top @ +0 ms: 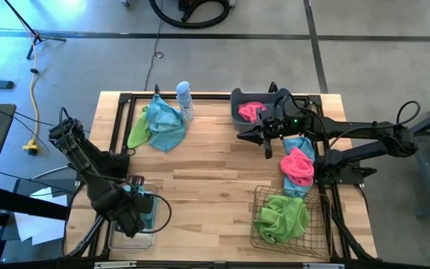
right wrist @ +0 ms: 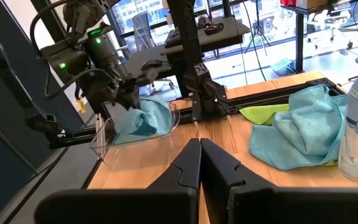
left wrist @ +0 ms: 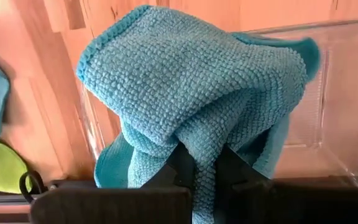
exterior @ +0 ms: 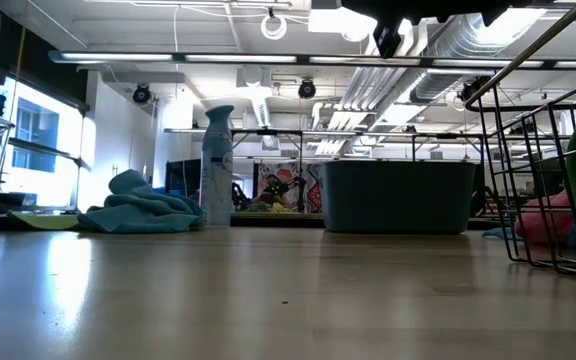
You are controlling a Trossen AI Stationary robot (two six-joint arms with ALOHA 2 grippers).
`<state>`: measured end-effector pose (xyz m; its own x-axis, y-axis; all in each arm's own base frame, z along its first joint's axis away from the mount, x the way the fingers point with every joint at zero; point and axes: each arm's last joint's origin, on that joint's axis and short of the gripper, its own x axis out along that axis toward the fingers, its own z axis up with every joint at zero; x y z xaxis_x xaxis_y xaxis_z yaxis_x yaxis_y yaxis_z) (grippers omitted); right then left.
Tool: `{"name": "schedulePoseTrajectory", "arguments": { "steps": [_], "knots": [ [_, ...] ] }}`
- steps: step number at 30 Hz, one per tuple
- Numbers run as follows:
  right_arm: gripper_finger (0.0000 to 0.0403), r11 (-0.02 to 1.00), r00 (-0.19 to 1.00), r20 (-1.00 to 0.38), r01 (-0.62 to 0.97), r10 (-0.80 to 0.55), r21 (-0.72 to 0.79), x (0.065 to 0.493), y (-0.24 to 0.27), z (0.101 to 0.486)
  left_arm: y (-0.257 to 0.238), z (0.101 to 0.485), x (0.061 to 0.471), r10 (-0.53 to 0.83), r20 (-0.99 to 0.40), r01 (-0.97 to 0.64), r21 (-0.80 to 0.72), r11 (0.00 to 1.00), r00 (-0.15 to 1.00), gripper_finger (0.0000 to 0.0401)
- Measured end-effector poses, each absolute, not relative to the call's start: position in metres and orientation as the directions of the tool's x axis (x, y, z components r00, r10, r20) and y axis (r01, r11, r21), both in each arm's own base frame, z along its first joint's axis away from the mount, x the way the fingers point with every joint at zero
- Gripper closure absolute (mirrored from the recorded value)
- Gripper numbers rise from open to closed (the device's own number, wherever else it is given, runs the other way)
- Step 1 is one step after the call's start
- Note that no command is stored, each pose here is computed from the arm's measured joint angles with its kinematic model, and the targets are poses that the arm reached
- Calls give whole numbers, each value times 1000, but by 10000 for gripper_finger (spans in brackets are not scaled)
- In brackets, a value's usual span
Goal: Sort microfiber towel by color & place in baskets
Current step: Put the bottom left blue microfiber towel into the transparent bin
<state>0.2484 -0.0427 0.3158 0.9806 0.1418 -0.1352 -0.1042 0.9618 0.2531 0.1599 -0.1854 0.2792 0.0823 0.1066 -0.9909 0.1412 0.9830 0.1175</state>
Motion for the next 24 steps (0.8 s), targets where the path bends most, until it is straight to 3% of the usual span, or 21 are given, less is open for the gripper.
{"name": "schedulePoseTrajectory", "arguments": {
  "steps": [8,14,19,24],
  "knots": [
    [402,962,981,-136,-104,142,253,248,-43,316,-199,277,149,131,-973,100,152,983,190,401],
    [402,963,979,-147,-102,142,250,248,-43,315,-203,253,137,76,-995,77,82,994,69,401],
    [402,963,979,-149,-102,142,251,248,-43,314,-209,243,139,28,-988,118,47,992,153,401],
    [402,963,979,-149,-102,142,250,248,-43,314,-207,224,138,7,-992,146,25,989,123,401]
  ]
}}
